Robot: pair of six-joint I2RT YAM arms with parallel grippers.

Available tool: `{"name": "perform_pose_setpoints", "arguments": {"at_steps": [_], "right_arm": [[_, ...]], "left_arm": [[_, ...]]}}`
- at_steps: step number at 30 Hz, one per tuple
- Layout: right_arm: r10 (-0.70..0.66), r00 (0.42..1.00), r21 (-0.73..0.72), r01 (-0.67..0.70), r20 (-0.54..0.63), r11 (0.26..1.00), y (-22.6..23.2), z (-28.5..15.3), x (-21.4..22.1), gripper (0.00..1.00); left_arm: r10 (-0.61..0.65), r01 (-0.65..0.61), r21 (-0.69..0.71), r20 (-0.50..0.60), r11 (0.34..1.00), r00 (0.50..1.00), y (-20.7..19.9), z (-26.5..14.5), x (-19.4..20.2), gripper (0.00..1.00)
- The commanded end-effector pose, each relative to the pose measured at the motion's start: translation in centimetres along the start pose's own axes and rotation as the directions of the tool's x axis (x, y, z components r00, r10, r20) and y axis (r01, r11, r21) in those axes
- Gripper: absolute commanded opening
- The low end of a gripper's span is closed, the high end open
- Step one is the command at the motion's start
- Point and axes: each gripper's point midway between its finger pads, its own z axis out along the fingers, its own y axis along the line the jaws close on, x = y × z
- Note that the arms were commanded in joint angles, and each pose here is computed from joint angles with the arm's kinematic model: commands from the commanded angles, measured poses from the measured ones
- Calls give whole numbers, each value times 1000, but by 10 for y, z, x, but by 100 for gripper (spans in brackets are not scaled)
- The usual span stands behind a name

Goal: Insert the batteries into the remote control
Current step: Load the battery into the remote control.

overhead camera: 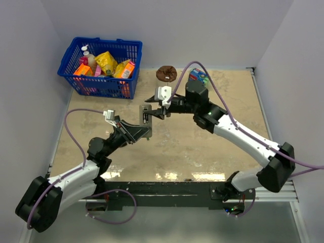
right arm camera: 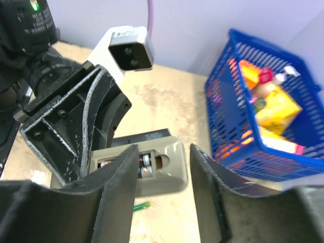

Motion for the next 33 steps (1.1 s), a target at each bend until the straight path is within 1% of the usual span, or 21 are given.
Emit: {"name": "perform_pose_setpoints", "arguments": {"at_steps": [1, 2, 3, 5, 6, 8, 9, 11, 13, 17, 24, 28, 32, 33], "right_arm": [[5, 999, 91, -9, 39, 996, -12, -26, -41, 52], [-1, 999, 113, -4, 38, 994, -14, -31, -45, 55], [4, 1000, 122, -7, 29, 993, -13, -33, -42, 63], [22, 999, 137, -25, 27, 990, -12, -36, -41, 68], [41, 999, 151, -43, 19, 988, -12, -38, -38, 74], [56, 998, 163, -57, 14, 985, -11, -40, -34, 79], [63, 998, 162, -64, 9, 985, -8, -40, -30, 84], [72, 997, 171, -70, -5, 983, -8, -39, -24, 86], [59, 998, 167, -55, -22, 984, -5, -37, -19, 92], [34, 998, 141, -25, -58, 990, 0, -30, -11, 98], [16, 994, 102, -4, -112, 995, 8, -21, 3, 98], [8, 993, 94, 3, -117, 996, 9, -18, 4, 98], [5, 992, 97, 7, -123, 995, 8, -16, 6, 95], [3, 993, 100, 9, -121, 995, 7, -16, 6, 93]], "left_arm": [[98, -101, 114, 35, 988, 995, -31, 6, -13, 0], [99, -103, 116, 36, 988, 994, -32, 6, -14, 0], [101, -104, 114, 35, 988, 994, -31, 6, -14, 0], [115, -117, 112, 29, 987, 993, -31, 7, -13, 0], [118, -120, 108, 28, 987, 993, -31, 7, -14, 0], [131, -133, 112, 24, 985, 991, -32, 8, -14, 0], [136, -137, 112, 21, 984, 991, -33, 8, -14, 0], [143, -144, 115, 16, 983, 990, -34, 9, -13, 0], [146, -147, 116, 11, 982, 989, -34, 9, -12, 0], [156, -155, 122, 3, 980, 988, -36, 10, -12, 0], [167, -165, 128, -3, 978, 986, -39, 10, -12, 0], [173, -170, 132, -12, 977, 985, -40, 10, -11, 0], [180, -177, 142, -12, 974, 984, -43, 11, -11, 0], [183, -180, 144, -11, 973, 983, -44, 10, -12, 0]]}}
